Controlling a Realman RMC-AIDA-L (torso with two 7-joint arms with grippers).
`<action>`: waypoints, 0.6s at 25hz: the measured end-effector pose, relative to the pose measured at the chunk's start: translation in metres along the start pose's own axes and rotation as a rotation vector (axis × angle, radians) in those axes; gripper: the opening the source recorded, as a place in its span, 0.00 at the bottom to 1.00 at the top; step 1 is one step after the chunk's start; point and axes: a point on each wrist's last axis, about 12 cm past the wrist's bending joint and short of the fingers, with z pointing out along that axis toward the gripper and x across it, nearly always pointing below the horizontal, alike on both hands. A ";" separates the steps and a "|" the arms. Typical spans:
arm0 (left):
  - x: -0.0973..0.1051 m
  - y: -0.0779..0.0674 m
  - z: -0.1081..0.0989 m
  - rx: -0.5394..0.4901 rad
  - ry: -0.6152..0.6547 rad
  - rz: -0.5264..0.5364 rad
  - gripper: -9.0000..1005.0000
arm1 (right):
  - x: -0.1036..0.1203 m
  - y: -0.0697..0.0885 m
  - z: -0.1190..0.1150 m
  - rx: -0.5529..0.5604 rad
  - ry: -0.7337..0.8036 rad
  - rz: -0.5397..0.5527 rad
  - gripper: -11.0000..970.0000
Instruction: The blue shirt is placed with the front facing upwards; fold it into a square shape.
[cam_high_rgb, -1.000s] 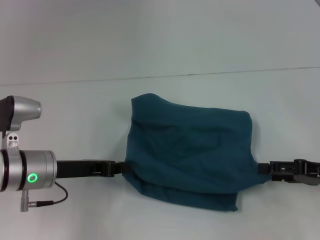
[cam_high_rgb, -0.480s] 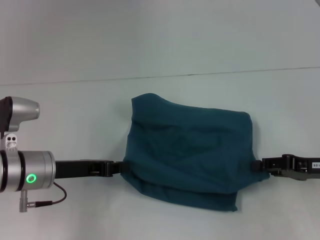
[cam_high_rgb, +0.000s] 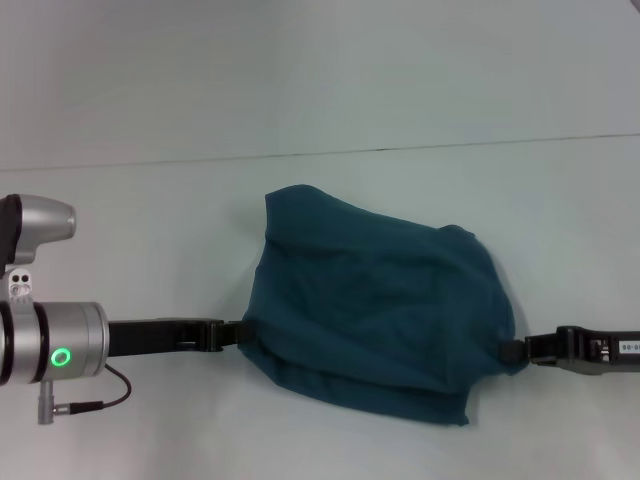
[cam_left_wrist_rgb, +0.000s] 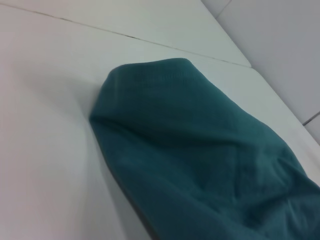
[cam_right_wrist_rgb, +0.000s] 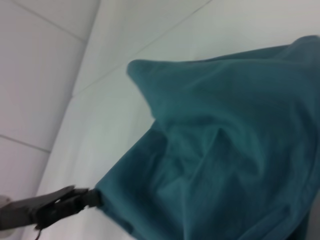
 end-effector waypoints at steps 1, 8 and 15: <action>0.000 0.000 0.000 -0.003 -0.002 -0.002 0.03 | 0.001 0.001 -0.001 -0.010 0.006 -0.003 0.05; 0.004 0.003 0.000 -0.019 -0.013 -0.020 0.03 | 0.007 0.003 -0.015 -0.056 0.039 -0.012 0.03; 0.004 0.005 0.000 -0.030 -0.030 -0.035 0.03 | 0.005 0.008 -0.031 -0.113 0.047 -0.025 0.07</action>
